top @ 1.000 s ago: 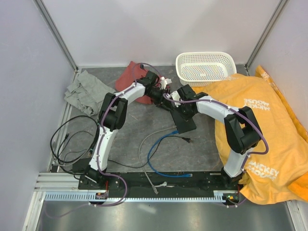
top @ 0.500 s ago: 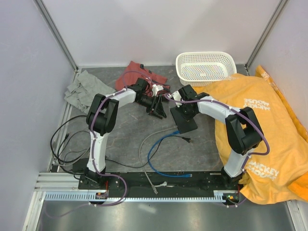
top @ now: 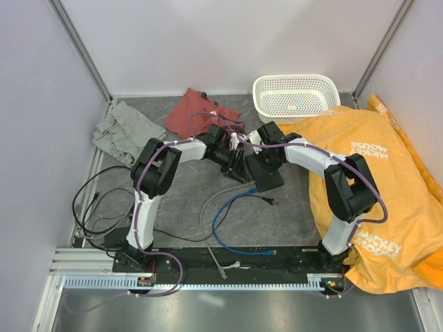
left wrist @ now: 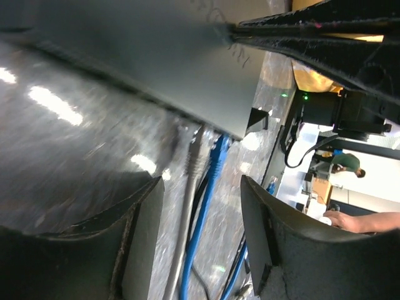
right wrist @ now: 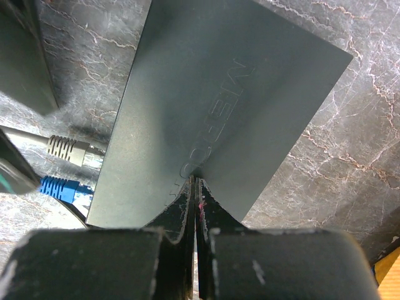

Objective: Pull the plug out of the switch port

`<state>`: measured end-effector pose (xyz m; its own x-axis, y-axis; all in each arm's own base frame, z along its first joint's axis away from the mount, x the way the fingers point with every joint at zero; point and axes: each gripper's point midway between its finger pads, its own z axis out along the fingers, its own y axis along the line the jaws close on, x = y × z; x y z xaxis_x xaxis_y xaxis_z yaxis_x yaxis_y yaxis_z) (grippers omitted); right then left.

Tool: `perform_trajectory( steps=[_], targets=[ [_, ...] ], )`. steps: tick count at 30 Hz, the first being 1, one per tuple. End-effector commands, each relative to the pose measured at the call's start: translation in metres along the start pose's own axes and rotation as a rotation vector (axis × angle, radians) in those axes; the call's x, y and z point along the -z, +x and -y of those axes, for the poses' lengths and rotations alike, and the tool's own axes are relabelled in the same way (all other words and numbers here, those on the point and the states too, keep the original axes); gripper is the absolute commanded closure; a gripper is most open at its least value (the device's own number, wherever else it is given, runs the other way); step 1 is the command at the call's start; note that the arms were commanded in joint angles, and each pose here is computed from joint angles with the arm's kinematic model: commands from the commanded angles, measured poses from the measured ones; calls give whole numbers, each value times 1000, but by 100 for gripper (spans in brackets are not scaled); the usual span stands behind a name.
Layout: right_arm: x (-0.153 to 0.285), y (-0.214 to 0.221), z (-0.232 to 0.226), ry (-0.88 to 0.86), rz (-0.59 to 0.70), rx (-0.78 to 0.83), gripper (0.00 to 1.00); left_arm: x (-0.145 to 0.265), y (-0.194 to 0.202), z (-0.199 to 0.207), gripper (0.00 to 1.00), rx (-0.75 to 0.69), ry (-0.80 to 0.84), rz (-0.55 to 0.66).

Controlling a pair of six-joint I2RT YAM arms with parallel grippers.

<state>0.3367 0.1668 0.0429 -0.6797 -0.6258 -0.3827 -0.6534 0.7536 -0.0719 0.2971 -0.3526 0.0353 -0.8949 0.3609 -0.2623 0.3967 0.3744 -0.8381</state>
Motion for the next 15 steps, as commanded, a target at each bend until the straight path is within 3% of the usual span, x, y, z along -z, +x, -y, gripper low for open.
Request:
perform_trajectory(
  steps=[1,15],
  targets=[
    [-4,21,6,23,-71,-7,100,-17,-5,6,42,1,8,4],
    [-3,21,8,30,-67,-9,100,-31,-4,-7,49,67,3,-12]
  ],
)
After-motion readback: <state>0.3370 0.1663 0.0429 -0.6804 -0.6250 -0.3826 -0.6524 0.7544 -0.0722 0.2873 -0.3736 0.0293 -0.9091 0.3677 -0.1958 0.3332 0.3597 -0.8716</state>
